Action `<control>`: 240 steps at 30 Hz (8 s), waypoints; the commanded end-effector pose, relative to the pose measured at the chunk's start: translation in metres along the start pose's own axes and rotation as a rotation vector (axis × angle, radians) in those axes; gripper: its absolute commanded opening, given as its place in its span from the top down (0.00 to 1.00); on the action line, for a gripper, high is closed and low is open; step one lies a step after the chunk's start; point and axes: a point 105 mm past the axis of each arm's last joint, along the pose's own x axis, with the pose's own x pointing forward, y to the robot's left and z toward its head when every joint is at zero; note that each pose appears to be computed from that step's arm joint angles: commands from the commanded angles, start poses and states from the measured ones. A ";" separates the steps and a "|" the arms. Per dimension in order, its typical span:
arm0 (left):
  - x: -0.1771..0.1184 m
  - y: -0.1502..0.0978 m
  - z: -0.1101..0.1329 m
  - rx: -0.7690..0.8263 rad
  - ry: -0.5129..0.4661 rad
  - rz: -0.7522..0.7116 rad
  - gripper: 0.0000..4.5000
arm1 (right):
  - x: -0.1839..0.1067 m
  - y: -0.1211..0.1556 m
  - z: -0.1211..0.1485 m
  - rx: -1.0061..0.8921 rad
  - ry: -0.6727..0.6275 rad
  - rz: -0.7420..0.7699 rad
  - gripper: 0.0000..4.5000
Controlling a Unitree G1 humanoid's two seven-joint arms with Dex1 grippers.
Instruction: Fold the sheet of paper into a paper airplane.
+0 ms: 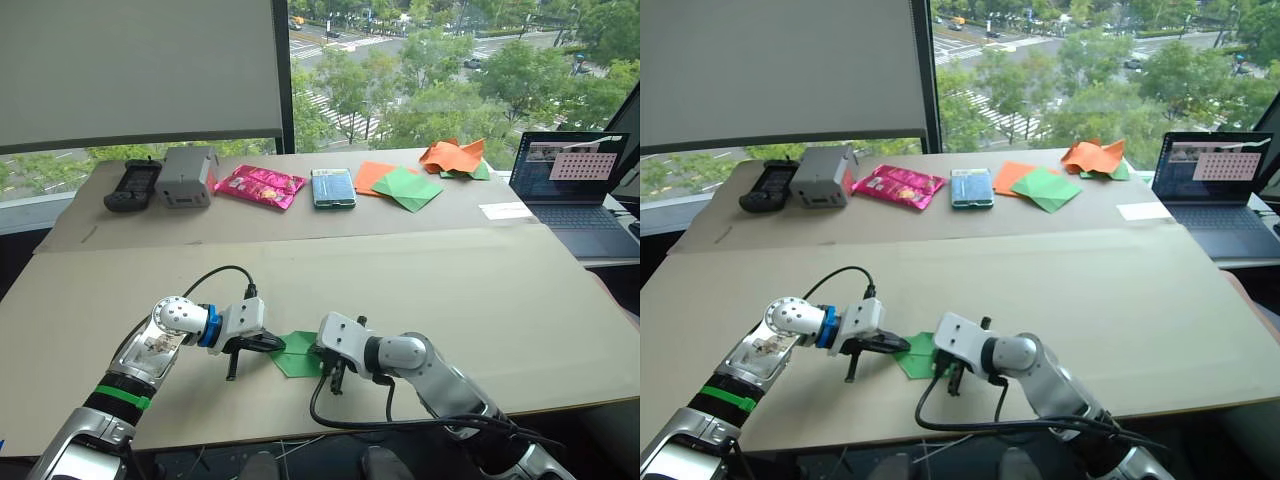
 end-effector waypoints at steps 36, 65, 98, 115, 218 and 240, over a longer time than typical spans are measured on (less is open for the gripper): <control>0.000 -0.003 -0.011 -0.006 0.046 -0.007 1.00 | -0.004 -0.013 -0.006 0.234 -0.046 -0.094 0.99; 0.007 -0.013 -0.027 -0.079 0.081 -0.048 1.00 | 0.001 -0.002 -0.026 0.288 0.082 -0.086 0.99; -0.042 -0.031 -0.064 -0.231 0.166 0.064 1.00 | 0.011 -0.008 -0.020 0.280 0.074 -0.079 0.99; -0.081 -0.017 0.015 -0.381 -0.197 0.180 1.00 | -0.026 -0.010 0.064 0.214 -0.291 -0.028 0.65; -0.018 0.016 0.029 -0.352 -0.201 0.111 1.00 | -0.059 -0.020 0.053 0.168 -0.301 -0.146 0.36; -0.014 -0.016 0.014 -0.405 -0.187 0.107 1.00 | -0.041 -0.026 0.028 0.489 -0.180 -0.121 0.36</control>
